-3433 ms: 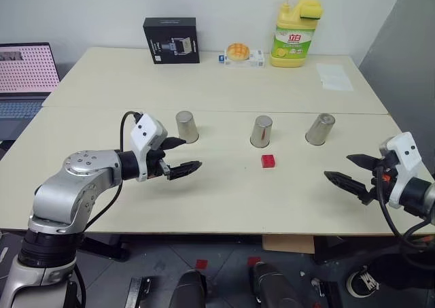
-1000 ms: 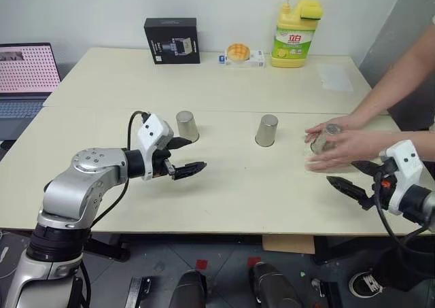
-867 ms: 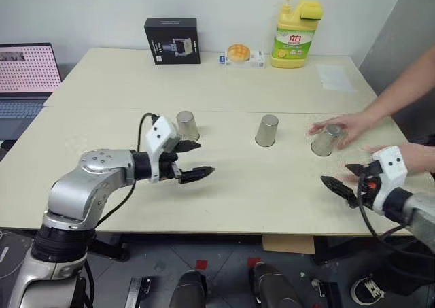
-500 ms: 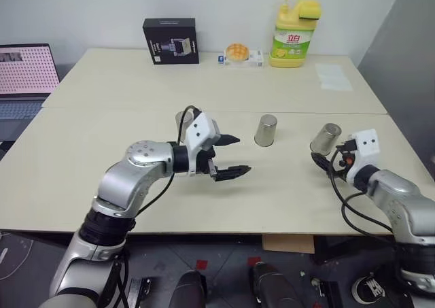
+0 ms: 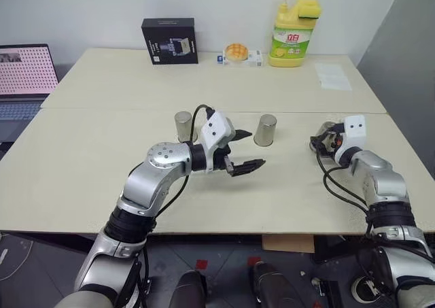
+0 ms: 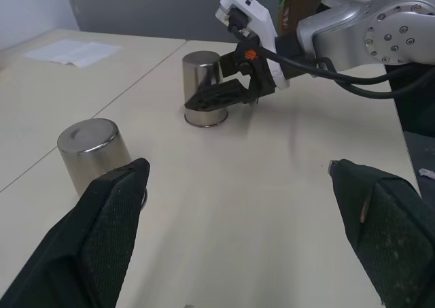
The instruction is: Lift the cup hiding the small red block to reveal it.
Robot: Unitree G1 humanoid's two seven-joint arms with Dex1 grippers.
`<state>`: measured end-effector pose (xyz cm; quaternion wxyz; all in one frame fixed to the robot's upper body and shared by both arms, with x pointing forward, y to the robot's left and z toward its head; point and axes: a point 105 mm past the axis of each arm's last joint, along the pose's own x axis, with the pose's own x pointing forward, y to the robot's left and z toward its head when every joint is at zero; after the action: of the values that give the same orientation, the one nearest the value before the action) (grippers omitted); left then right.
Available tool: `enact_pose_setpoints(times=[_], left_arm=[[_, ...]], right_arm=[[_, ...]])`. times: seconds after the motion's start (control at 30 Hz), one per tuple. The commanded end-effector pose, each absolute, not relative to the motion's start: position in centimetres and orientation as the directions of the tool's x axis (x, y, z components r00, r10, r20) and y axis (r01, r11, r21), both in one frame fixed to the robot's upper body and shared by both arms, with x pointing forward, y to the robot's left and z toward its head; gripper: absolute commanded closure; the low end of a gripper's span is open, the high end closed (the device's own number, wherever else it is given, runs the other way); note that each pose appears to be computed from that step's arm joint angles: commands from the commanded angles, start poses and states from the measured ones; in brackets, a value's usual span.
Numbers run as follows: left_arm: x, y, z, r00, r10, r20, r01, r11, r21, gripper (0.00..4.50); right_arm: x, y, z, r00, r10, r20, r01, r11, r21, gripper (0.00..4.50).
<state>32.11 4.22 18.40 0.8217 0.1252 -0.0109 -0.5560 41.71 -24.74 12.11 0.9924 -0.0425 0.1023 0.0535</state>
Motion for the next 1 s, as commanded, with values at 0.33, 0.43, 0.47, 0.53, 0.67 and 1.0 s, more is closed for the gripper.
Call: enact_pose_setpoints(times=[0.33, 0.43, 0.47, 0.53, 0.67, 1.0], left_arm=[[31.5, 3.8, 20.3, 0.367, -0.927, -0.073, 0.907, 0.34, 0.25, 0.0], [31.3, 3.6, 20.2, 0.357, -0.931, -0.075, 0.912, 0.329, 0.246, 0.0], [31.3, 3.5, 20.2, 0.352, -0.933, -0.076, 0.914, 0.325, 0.244, 0.0], [31.1, 3.3, 20.1, 0.342, -0.936, -0.079, 0.919, 0.315, 0.238, 0.0], [30.9, 3.0, 19.8, 0.326, -0.942, -0.087, 0.926, 0.299, 0.229, 0.0], [30.3, 2.3, 19.5, 0.28, -0.955, -0.099, 0.941, 0.253, 0.224, 0.0]], right_arm=[[42.6, -25.7, 15.4, 0.996, 0.072, -0.054, -0.075, 0.996, -0.047, 1.72], [41.8, -25.8, 17.6, 0.998, 0.061, -0.001, -0.061, 0.997, -0.053, 1.73], [41.4, -26.0, 18.7, 0.999, 0.043, 0.025, -0.041, 0.998, -0.048, 1.73], [40.4, -26.4, 20.6, 0.998, 0.013, 0.065, -0.01, 0.999, -0.038, 1.73], [38.8, -28.5, 21.7, 0.995, -0.088, 0.054, 0.09, 0.996, -0.029, 1.73], [37.8, -32.3, 15.1, 0.968, -0.183, -0.169, 0.182, 0.983, -0.021, 1.73]])
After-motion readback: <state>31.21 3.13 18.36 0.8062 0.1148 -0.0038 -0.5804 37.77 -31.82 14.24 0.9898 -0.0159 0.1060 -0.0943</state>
